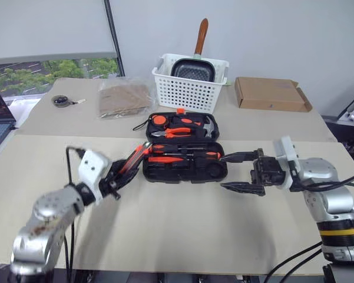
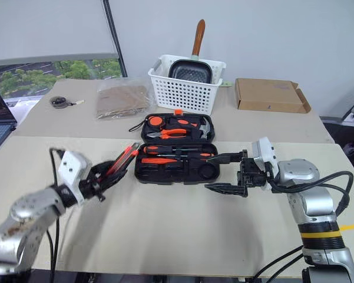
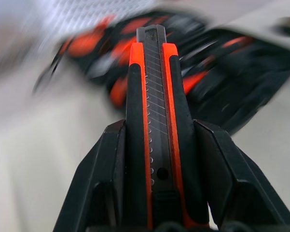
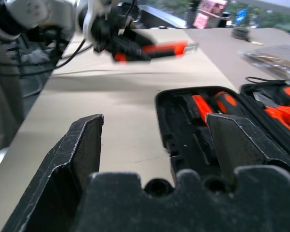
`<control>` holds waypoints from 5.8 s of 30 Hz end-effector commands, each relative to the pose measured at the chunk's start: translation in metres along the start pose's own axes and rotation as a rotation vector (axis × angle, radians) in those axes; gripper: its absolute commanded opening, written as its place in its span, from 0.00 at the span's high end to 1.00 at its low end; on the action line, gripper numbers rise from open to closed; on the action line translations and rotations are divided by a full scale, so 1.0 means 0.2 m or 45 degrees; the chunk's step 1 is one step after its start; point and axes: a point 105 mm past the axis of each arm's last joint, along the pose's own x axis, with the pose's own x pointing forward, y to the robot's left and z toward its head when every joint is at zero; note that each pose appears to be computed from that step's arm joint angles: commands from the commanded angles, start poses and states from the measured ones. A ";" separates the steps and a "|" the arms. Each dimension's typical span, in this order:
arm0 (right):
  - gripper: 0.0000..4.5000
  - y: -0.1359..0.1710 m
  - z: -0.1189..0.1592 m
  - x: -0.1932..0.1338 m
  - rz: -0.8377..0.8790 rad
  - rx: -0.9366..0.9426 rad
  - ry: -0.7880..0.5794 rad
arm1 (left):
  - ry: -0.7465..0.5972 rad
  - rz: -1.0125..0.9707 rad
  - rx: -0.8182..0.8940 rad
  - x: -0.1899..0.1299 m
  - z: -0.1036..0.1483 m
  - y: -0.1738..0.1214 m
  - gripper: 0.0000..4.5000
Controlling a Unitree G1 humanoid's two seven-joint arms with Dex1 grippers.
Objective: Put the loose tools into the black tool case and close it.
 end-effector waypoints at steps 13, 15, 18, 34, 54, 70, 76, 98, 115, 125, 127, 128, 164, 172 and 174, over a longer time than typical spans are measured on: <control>0.13 0.05 0.04 -0.14 -0.303 -0.081 0.097 | 0.147 -0.850 0.386 0.45 -0.05 -0.03 0.63; 0.13 0.06 0.05 -0.16 -0.335 -0.075 0.101 | 0.169 -0.857 0.415 0.47 -0.06 -0.03 0.63; 0.13 0.08 0.06 -0.18 -0.366 -0.072 0.112 | 0.183 -0.846 0.432 0.50 -0.08 -0.01 0.63; 0.13 0.09 0.06 -0.20 -0.405 -0.074 0.117 | 0.204 -0.936 0.462 0.58 -0.09 -0.08 0.63; 0.13 0.08 0.06 -0.17 -0.383 -0.067 0.101 | -0.123 -0.845 0.300 0.53 0.24 -0.04 0.13; 0.13 0.07 0.07 -0.15 -0.373 -0.071 0.093 | -0.016 -0.817 0.348 0.67 -0.01 -0.12 0.99; 0.13 0.06 0.07 -0.15 -0.380 -0.075 0.093 | 0.088 -0.840 0.406 0.70 -0.12 -0.14 0.99; 0.13 0.05 0.03 -0.20 -0.441 -0.071 0.148 | 0.142 -0.740 0.451 0.75 -0.30 -0.18 0.99; 0.13 -0.30 -0.32 -0.53 -0.822 0.144 0.808 | -0.249 -0.922 0.163 0.35 0.34 -0.14 0.27; 0.13 -0.45 -0.41 -0.54 -0.805 0.257 0.873 | -0.127 -0.820 0.183 0.23 0.32 -0.20 0.01; 0.13 -0.46 -0.42 -0.54 -0.799 0.257 0.885 | -0.112 -0.789 0.177 0.21 0.31 -0.20 0.01; 0.24 -0.47 -0.42 -0.54 -0.793 0.257 0.890 | -0.107 -0.780 0.174 0.21 0.31 -0.20 0.00; 0.99 -0.16 -0.17 0.16 -0.072 0.090 0.684 | -0.191 -0.591 0.079 0.17 0.35 -0.17 0.00; 0.99 -0.20 -0.25 0.19 -0.091 0.079 0.735 | -0.218 -0.535 0.062 0.16 0.38 -0.16 0.00; 0.99 -0.21 -0.27 0.18 -0.093 0.075 0.759 | -0.216 -0.527 0.064 0.16 0.38 -0.16 0.00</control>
